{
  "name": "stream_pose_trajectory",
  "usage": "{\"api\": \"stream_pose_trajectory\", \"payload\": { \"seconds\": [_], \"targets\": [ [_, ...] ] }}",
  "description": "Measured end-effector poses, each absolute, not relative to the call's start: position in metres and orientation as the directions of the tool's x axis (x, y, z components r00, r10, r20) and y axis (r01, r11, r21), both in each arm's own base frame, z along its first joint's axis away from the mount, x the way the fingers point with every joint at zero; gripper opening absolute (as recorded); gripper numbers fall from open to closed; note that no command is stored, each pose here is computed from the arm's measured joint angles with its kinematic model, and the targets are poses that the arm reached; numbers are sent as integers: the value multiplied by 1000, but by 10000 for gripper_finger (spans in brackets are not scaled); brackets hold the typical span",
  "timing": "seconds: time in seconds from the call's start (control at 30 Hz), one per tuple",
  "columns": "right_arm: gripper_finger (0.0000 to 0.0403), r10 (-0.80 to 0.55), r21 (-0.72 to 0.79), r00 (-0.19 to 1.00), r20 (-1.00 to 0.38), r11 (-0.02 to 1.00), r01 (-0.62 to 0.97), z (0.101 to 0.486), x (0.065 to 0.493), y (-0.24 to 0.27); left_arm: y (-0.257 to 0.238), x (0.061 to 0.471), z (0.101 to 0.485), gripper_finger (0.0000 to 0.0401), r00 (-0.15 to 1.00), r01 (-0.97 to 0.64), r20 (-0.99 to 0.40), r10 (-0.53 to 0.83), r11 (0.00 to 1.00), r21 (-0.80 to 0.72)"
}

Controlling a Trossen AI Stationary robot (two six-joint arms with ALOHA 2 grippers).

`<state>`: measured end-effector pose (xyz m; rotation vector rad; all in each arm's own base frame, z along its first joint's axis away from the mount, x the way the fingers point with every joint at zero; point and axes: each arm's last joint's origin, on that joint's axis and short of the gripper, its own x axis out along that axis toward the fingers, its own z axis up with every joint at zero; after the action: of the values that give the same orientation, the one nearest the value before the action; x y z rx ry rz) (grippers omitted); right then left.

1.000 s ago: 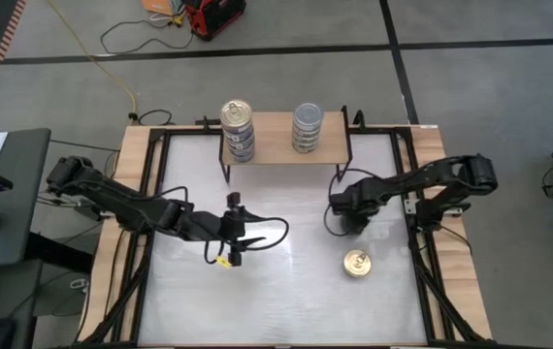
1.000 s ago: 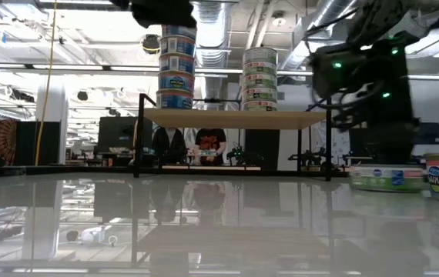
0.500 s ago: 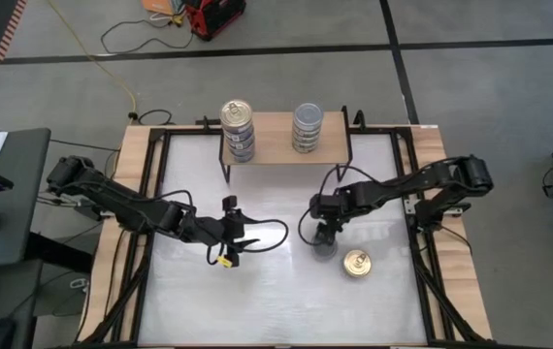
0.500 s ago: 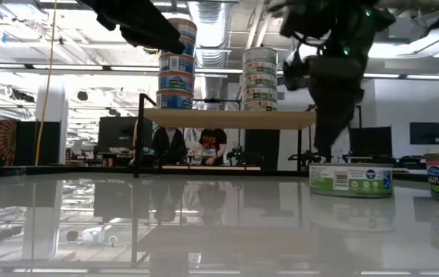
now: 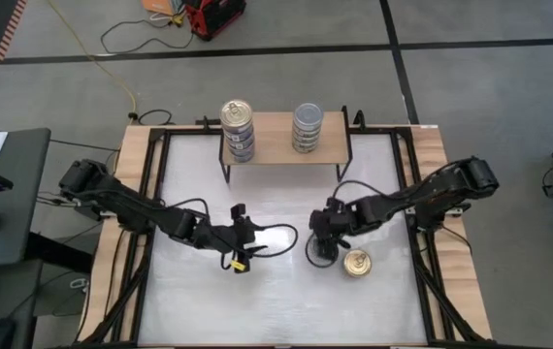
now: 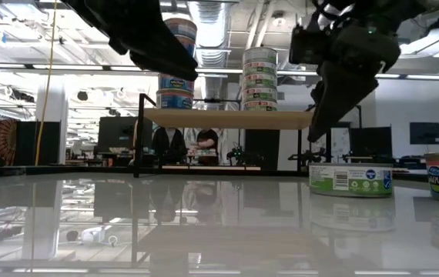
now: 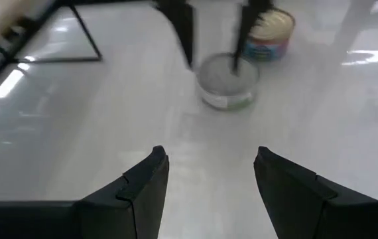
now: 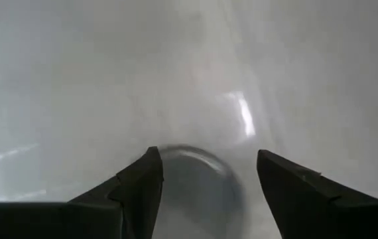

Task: Stack canned seafood by type on shelf
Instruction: Stack the green tuna can on top of the other green tuna cans on the shelf

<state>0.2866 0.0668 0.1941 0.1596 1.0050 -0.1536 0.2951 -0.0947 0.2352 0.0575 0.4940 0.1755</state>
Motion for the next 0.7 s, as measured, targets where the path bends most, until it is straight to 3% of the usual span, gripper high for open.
{"api": "stream_pose_trajectory", "payload": {
  "seconds": [0.23, 0.5, 0.7],
  "targets": [
    [269, -70, 37, 485, -872, 978, 208, 170, 297, 69, -106, 292, 249, 215, 910, -146, -374, 182, 982, 121],
    [269, -77, 20, 445, -892, 978, 210, 142, 309, 70, -113, 284, 246, 215, 890, -172, -398, 222, 972, 159],
    [270, -76, 24, 448, -891, 976, 214, 143, 310, 65, -112, 283, 247, 215, 886, -190, -394, 243, 967, 169]
  ]
}}
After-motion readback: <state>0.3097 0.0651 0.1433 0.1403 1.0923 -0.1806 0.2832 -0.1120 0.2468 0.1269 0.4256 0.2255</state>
